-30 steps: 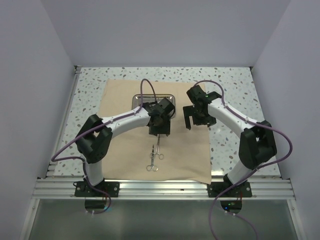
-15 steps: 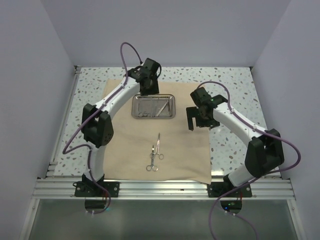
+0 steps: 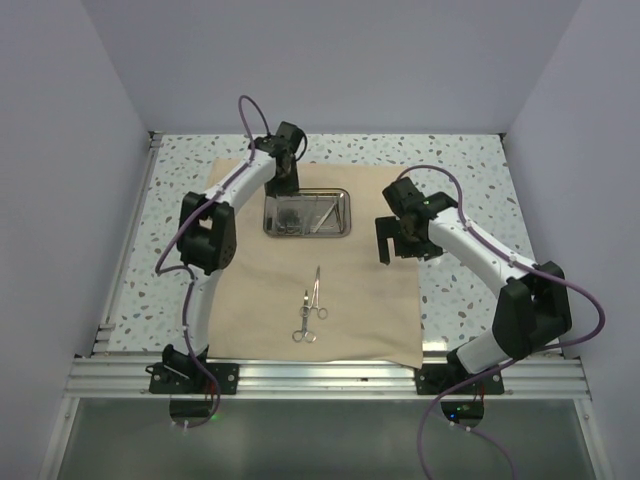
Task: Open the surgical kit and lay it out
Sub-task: Pick up the medical item from the container.
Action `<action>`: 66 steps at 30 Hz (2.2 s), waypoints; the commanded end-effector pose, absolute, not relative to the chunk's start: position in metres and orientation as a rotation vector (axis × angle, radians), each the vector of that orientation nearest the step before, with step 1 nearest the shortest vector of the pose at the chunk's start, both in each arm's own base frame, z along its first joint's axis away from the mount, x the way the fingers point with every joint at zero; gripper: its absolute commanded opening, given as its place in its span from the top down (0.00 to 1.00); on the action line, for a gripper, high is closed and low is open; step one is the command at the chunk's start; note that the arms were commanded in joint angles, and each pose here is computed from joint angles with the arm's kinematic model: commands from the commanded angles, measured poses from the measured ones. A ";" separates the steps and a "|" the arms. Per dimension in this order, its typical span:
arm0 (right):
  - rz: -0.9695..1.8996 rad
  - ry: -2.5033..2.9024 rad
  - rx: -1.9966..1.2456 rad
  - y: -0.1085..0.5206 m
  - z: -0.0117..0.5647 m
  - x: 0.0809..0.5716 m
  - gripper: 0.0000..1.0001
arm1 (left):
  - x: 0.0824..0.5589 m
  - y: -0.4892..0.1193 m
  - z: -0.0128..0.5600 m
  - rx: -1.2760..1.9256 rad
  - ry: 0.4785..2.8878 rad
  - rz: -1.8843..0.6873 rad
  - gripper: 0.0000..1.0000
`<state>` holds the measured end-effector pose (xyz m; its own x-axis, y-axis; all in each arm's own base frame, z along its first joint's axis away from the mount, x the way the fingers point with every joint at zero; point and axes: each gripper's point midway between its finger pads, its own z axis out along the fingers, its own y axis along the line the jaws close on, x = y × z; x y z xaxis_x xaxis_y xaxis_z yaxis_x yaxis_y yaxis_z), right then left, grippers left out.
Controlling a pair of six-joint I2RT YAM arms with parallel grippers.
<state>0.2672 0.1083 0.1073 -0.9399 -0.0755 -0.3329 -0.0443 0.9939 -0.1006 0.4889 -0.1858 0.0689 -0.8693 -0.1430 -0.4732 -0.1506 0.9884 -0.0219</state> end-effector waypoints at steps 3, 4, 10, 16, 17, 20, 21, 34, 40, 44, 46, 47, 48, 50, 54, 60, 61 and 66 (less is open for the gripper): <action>-0.166 2.781 -0.070 0.104 0.113 0.272 0.02 | 0.500 -0.180 0.061 -0.204 2.631 0.027 0.53; -0.168 2.783 -0.070 0.103 0.112 0.273 0.02 | 0.497 -0.176 0.054 -0.213 2.647 0.031 0.53; -0.183 2.800 -0.089 0.106 0.110 0.278 0.02 | 0.499 -0.163 0.034 -0.267 2.665 0.020 0.53; -0.198 2.818 -0.107 0.107 0.110 0.282 0.01 | 0.504 -0.159 0.014 -0.285 2.683 0.008 0.54; -0.201 2.822 -0.112 0.108 0.110 0.282 0.02 | 0.505 -0.159 0.012 -0.285 2.686 0.003 0.54; -0.204 2.824 -0.119 0.109 0.111 0.286 0.02 | 0.506 -0.161 0.001 -0.284 2.695 -0.011 0.54; -0.204 2.821 -0.118 0.110 0.112 0.288 0.02 | 0.506 -0.162 -0.004 -0.285 2.703 -0.011 0.55; -0.207 2.832 -0.099 0.113 0.108 0.292 0.02 | 0.507 -0.159 -0.036 -0.284 2.748 0.033 0.78; -0.204 2.831 -0.086 0.112 0.106 0.290 0.02 | 0.506 -0.162 -0.038 -0.260 2.762 0.009 1.00; -0.187 2.826 -0.081 0.113 0.106 0.289 0.02 | 0.516 -0.168 -0.004 -0.235 2.701 -0.049 1.00; -0.174 2.823 -0.079 0.114 0.107 0.288 0.02 | 0.525 -0.173 0.026 -0.215 2.649 -0.097 1.00; -0.169 2.822 -0.076 0.115 0.107 0.289 0.02 | 0.527 -0.175 0.037 -0.207 2.635 -0.111 1.00; -0.166 2.821 -0.076 0.115 0.107 0.288 0.02 | 0.535 -0.180 0.061 -0.193 2.592 -0.148 1.00; -0.153 2.817 -0.076 0.117 0.108 0.289 0.02 | 0.539 -0.182 0.083 -0.181 2.562 -0.174 1.00; -0.127 2.809 -0.073 0.119 0.110 0.290 0.02 | 0.543 -0.193 0.145 -0.134 2.471 -0.298 1.00; -0.103 2.801 -0.078 0.121 0.113 0.288 0.02 | 0.511 -0.196 0.188 -0.088 2.465 -0.386 1.00; -0.100 2.801 -0.080 0.121 0.112 0.287 0.02 | 0.503 -0.197 0.189 -0.082 2.475 -0.397 1.00; -0.095 2.801 -0.089 0.120 0.113 0.285 0.02 | 0.435 -0.208 0.190 0.000 2.530 -0.467 1.00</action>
<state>0.2855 0.1194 0.1004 -0.9536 -0.0830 -0.2893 -0.0533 0.9926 -0.1091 0.4752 -0.1952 0.1785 -0.8213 -0.1514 -0.5501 0.0168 0.9573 -0.2885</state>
